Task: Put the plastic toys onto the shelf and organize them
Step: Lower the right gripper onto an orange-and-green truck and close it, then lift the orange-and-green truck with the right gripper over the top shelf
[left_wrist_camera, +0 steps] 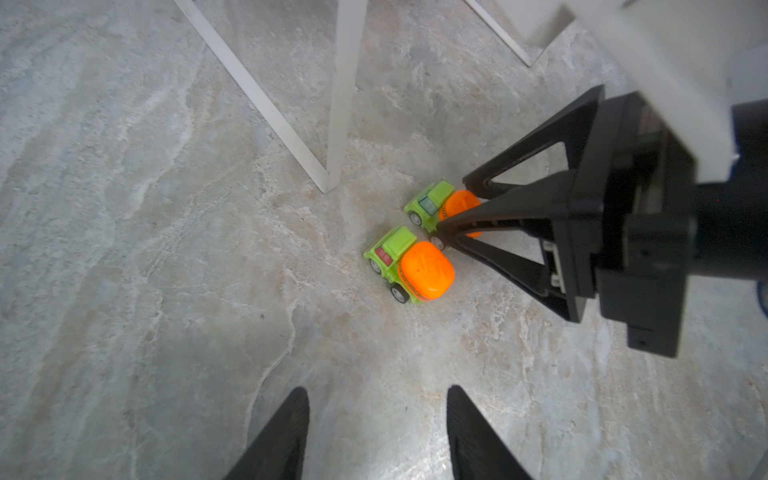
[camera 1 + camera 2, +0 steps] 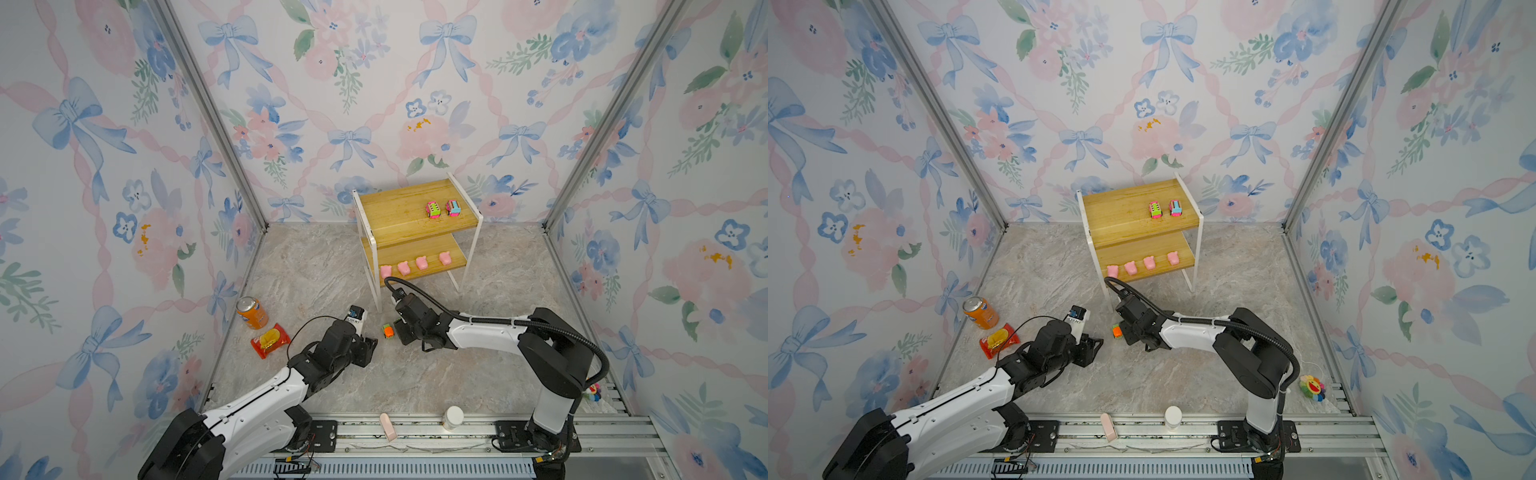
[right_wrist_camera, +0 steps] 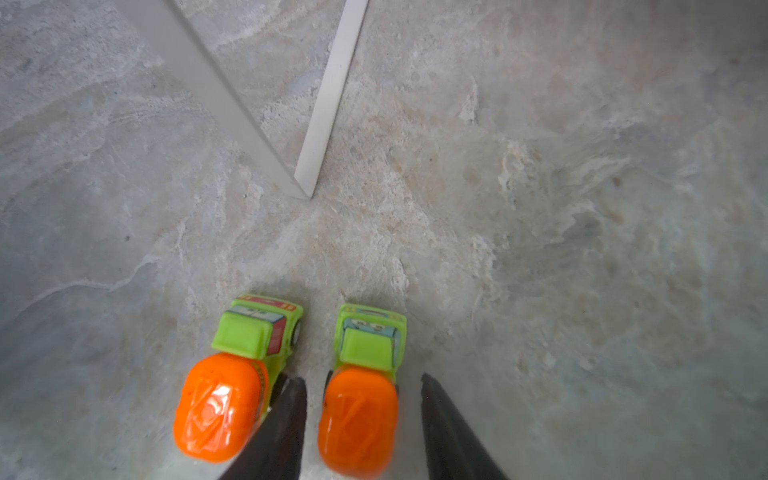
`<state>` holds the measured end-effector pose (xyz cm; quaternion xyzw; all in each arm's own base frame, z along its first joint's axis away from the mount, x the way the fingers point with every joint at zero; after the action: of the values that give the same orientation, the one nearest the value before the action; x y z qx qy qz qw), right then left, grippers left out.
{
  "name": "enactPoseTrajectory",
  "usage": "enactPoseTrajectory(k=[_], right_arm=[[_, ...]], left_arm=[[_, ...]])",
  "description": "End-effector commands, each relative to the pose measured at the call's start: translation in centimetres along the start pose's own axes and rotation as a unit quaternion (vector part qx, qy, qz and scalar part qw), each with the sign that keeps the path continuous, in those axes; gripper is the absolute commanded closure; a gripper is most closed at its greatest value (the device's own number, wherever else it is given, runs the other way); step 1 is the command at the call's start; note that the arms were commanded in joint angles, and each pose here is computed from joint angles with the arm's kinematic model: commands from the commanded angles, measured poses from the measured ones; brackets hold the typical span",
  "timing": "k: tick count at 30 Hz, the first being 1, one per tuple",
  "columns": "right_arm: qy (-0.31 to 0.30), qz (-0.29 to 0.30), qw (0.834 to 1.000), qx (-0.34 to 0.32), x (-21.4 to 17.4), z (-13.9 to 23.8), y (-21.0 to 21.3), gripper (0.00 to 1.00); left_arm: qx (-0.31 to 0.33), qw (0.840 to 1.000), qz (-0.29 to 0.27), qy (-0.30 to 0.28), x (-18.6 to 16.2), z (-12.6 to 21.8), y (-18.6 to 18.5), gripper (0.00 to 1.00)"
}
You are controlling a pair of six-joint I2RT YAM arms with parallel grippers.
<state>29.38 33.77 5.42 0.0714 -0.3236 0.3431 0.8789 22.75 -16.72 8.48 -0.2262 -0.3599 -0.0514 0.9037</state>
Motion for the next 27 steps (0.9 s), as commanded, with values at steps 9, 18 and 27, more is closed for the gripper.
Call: enactPoseTrajectory(k=[9,18,27], right_arm=[[0.005,-0.004,1.000,0.005,0.2,-1.4,0.1,0.60],[0.011,-0.003,1.000,0.014,0.3,-0.7,0.1,0.80],[0.025,0.003,0.998,0.057,2.4,5.2,1.0,0.83]], left_arm=[[0.004,1.000,0.002,0.002,-0.3,-0.1,0.5,0.46],[0.003,1.000,0.004,0.001,-0.3,0.0,0.6,0.46],[-0.002,1.000,0.004,-0.003,0.0,0.1,0.4,0.45]])
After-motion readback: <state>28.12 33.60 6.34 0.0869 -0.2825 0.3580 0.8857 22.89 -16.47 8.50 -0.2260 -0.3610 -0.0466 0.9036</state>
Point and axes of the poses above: each gripper's point midway between its finger pads, its own z axis back along the fingers, its own y axis along the line the jaws close on, x = y × z, the point moved 1 cm from there along z, back along the fingers, and after that the axes turned 11 degrees about z, right-handed, at the moved point
